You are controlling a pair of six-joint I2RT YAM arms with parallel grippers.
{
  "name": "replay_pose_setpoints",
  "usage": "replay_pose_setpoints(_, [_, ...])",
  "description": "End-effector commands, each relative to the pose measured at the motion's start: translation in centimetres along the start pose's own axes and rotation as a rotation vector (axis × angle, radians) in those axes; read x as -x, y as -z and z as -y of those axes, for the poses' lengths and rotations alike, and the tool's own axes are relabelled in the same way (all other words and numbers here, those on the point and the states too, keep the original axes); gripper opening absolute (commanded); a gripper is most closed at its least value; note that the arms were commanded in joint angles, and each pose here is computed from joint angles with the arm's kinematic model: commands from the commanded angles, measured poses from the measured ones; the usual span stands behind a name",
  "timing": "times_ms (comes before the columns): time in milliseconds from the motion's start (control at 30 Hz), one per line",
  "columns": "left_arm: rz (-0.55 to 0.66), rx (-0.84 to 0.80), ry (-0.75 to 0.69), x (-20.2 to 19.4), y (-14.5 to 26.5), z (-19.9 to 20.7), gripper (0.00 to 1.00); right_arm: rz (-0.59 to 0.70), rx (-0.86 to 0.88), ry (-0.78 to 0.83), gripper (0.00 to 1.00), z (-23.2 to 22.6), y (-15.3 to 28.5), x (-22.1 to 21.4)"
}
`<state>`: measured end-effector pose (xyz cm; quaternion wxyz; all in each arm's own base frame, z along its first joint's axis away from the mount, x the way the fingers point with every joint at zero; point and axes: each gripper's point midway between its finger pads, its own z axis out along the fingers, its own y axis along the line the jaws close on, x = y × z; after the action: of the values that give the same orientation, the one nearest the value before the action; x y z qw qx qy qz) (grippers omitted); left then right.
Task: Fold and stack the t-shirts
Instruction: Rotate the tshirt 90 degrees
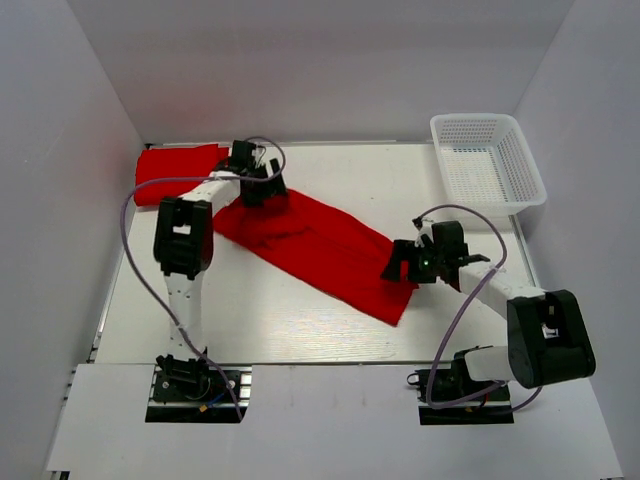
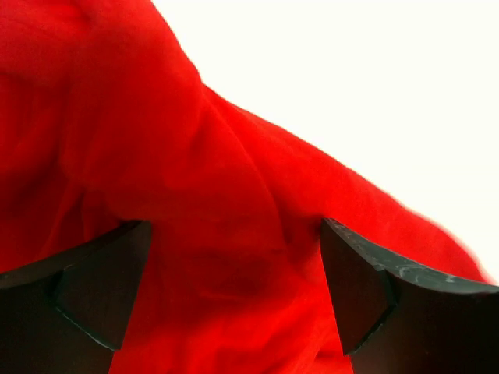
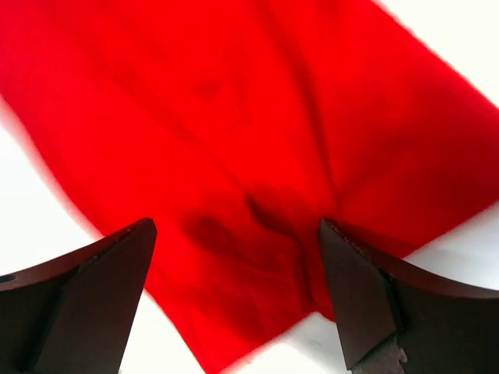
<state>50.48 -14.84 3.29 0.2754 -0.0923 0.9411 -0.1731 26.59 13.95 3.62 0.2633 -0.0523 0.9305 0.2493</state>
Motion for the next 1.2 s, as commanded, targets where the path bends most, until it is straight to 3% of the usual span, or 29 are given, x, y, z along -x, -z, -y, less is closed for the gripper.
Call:
replay_pose_setpoints(0, [-0.086,-0.054,-0.080,-1.5,-6.3,0.2,1.00,-0.118,0.252,0.002,0.90,-4.0,0.2,-4.8])
replay_pose_setpoints(100, [-0.083,-0.237,-0.088,0.6,-10.5,4.2,1.00,-0.259,0.315,-0.013,0.90,-5.2,0.0,-9.9])
replay_pose_setpoints(133, [-0.022,-0.309,-0.112,3.4,-10.4,6.9,1.00,-0.291,0.315,-0.015,0.90,-5.3,0.0,-10.9])
replay_pose_setpoints(267, [0.039,-0.504,-0.078,3.6,-13.3,11.7,1.00,-0.470,0.397,0.033,0.90,-7.7,1.1,-16.6])
replay_pose_setpoints(300, [0.094,-0.568,-0.063,4.9,-13.0,12.9,1.00,-0.505,0.438,0.042,0.90,-8.6,1.7,-17.2])
replay_pose_setpoints(433, [0.154,-0.670,-0.113,3.9,-13.8,17.7,1.00,-0.558,0.609,0.230,0.90,-13.3,2.8,-17.7])
replay_pose_setpoints(567, [0.199,-0.698,-0.152,2.6,-14.0,20.9,1.00,-0.523,0.711,0.393,0.90,-17.0,1.4,-15.8])
replay_pose_setpoints(633, [0.203,-0.696,-0.164,2.4,-14.2,20.7,1.00,-0.551,0.668,0.407,0.90,-16.7,0.9,-16.2])
replay_pose_setpoints(867, [0.343,-0.806,-0.237,5.0,-10.8,24.4,1.00,-0.449,0.644,0.463,0.90,-18.7,-0.2,-12.3])
replay_pose_setpoints(1033, [0.509,-0.762,-0.270,10.7,-5.0,26.6,1.00,-0.309,0.648,0.541,0.90,-21.6,0.7,-7.5])
replay_pose_setpoints(1167, [0.655,-0.687,-0.307,15.8,2.2,28.0,1.00,-0.203,0.546,0.535,0.90,-22.0,1.3,-4.2])
